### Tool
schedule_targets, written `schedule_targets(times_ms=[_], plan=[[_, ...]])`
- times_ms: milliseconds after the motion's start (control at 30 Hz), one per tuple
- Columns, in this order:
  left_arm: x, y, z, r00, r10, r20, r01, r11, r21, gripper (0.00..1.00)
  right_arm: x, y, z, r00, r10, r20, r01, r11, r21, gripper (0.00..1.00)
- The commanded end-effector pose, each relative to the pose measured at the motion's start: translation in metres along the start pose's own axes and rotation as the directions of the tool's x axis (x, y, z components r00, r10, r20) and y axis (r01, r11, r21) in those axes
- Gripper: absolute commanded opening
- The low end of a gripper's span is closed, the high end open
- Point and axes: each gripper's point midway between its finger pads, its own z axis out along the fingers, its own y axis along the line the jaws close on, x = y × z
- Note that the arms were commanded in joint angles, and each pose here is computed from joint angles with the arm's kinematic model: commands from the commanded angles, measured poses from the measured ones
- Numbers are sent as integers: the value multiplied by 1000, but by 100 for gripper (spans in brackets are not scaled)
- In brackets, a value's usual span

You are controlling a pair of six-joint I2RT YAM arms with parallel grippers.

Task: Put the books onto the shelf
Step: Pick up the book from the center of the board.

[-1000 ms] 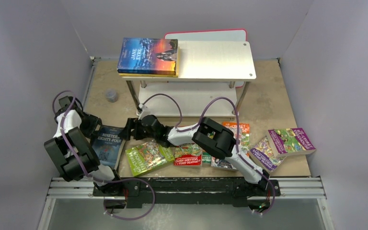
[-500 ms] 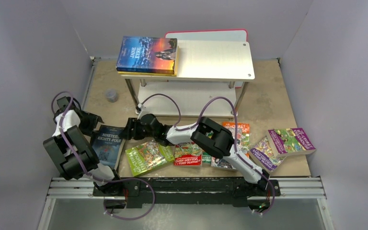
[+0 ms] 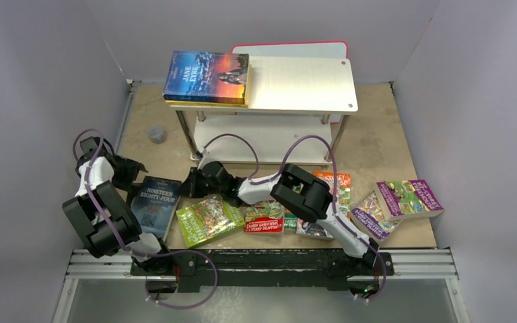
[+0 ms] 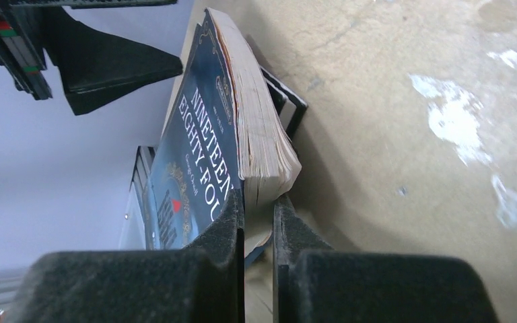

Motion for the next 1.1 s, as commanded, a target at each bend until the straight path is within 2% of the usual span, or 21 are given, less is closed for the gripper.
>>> schedule_targets(times_ms=[0, 367, 467, 767, 900, 1067], plan=[[-8, 0, -26, 993, 77, 87, -78, 997, 6, 53, -8, 3, -25, 999, -31, 17, 30, 998, 49, 0], [-12, -26, -92, 958, 130, 255, -169, 976, 136, 55, -50, 49, -80, 988, -65, 138, 66, 998, -2, 0], [-2, -40, -113, 957, 146, 253, -201, 957, 209, 56, -70, 66, -95, 970, -136, 202, 139, 990, 1, 0], [6, -48, -172, 888, 155, 433, -294, 916, 274, 57, -94, 94, -147, 895, -342, 286, 352, 936, 15, 0], [13, -61, -193, 857, 170, 486, -361, 872, 332, 57, -105, 127, -170, 853, -427, 299, 456, 889, -33, 0], [30, -80, -216, 806, 256, 534, -490, 794, 360, 57, -109, 165, -191, 818, -501, 281, 546, 830, -109, 0]])
